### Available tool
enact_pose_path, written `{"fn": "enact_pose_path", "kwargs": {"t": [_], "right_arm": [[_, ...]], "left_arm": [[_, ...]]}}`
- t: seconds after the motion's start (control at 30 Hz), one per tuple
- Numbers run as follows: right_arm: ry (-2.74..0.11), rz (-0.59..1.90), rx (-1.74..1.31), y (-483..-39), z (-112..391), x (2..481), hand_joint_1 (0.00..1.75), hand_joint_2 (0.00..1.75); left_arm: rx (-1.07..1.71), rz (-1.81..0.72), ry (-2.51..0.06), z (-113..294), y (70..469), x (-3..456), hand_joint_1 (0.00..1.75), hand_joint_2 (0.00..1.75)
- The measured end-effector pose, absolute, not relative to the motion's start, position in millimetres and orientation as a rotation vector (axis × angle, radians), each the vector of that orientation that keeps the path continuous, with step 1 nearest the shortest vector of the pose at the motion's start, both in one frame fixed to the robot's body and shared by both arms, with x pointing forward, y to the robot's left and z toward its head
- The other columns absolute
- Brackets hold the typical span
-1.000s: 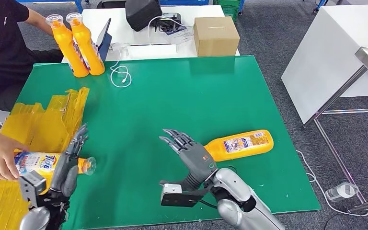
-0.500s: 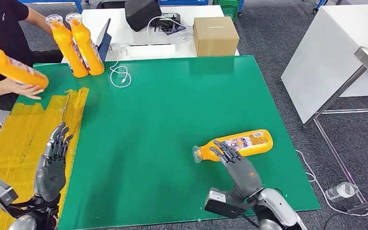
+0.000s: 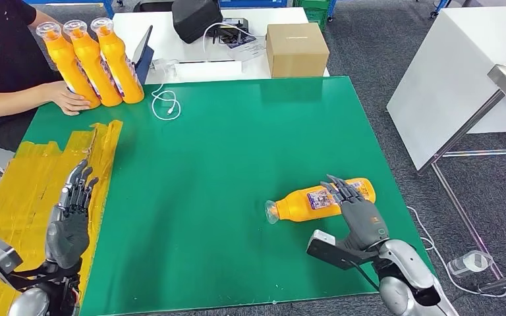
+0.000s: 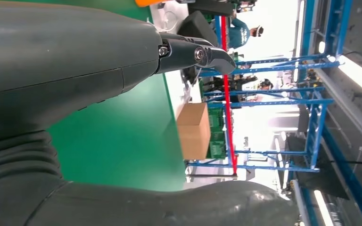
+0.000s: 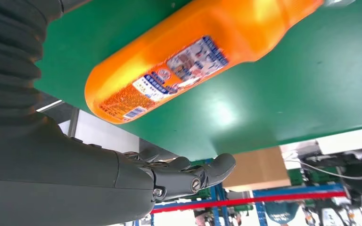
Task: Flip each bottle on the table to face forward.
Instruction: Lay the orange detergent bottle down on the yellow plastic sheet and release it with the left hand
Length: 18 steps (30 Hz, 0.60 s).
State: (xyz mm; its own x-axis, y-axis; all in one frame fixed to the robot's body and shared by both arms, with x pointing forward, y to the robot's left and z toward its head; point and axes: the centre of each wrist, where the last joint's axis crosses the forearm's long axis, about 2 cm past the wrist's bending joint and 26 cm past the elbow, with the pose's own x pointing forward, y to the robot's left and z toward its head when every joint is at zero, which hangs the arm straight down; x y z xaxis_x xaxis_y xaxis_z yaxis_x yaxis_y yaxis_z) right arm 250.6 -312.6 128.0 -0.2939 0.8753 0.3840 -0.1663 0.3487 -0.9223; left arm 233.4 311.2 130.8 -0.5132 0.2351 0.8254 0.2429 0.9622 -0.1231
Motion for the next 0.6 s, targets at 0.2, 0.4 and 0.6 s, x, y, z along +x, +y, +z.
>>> {"fn": "enact_pose_path", "kwargs": {"t": [0.2, 0.4, 0.6], "right_arm": [[-1.466, 1.198, -0.686, -323, 127, 268, 0.00, 1.75], [-1.419, 1.220, -0.712, -329, 126, 282, 0.00, 1.75], [-1.360, 1.289, -0.764, -341, 129, 295, 0.00, 1.75]], "left_arm": [[-0.339, -0.005, -2.139, 135, 311, 240, 0.00, 0.00], [-0.334, 0.024, -2.151, 139, 312, 245, 0.00, 0.00], [-0.343, 0.053, -2.168, 142, 313, 249, 0.00, 0.00]]}}
